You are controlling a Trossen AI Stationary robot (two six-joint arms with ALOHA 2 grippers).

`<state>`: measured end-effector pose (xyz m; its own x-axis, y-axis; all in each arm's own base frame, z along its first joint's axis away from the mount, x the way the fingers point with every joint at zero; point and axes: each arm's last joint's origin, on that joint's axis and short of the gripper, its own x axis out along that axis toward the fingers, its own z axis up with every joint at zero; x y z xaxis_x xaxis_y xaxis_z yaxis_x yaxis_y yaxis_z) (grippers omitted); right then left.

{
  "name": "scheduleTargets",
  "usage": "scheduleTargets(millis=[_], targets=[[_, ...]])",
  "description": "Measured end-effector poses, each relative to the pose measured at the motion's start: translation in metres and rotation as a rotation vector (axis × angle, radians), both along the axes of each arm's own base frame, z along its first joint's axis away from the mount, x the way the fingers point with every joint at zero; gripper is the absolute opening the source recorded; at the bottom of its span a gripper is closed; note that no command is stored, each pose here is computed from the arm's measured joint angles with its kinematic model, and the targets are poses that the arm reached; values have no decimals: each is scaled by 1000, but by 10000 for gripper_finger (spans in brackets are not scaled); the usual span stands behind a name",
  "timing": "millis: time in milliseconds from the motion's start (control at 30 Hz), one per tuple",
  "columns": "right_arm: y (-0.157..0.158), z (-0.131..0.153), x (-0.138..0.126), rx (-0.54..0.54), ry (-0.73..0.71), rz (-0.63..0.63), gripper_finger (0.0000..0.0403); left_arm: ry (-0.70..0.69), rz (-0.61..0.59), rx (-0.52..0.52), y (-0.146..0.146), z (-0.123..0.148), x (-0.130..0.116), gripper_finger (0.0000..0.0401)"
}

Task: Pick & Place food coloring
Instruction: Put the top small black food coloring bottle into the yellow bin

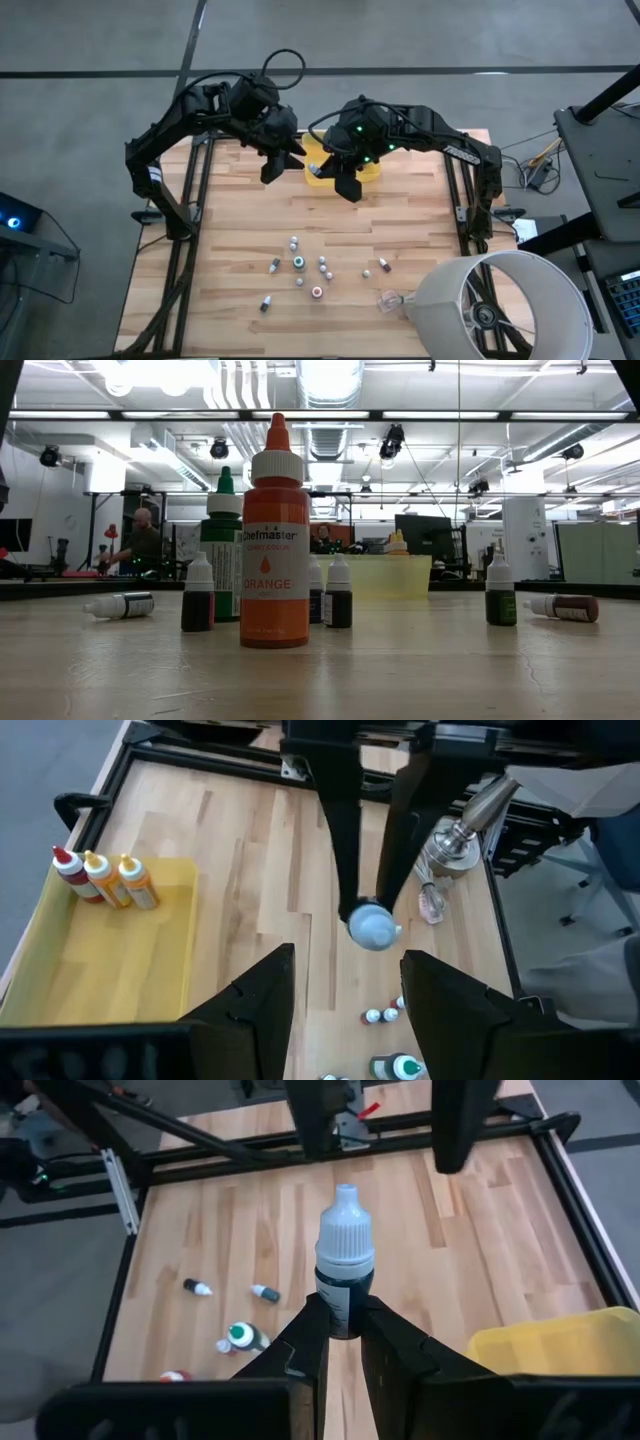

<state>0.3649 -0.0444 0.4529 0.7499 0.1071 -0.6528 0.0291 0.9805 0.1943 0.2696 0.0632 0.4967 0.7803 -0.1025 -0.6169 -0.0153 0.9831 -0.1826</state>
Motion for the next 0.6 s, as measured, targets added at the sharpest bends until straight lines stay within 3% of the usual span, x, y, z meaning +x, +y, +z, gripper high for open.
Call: scheduleTargets(millis=[600], targets=[[0,-2,-1,5,25,-1,38,3,-65,14,-5,-9,19,155]])
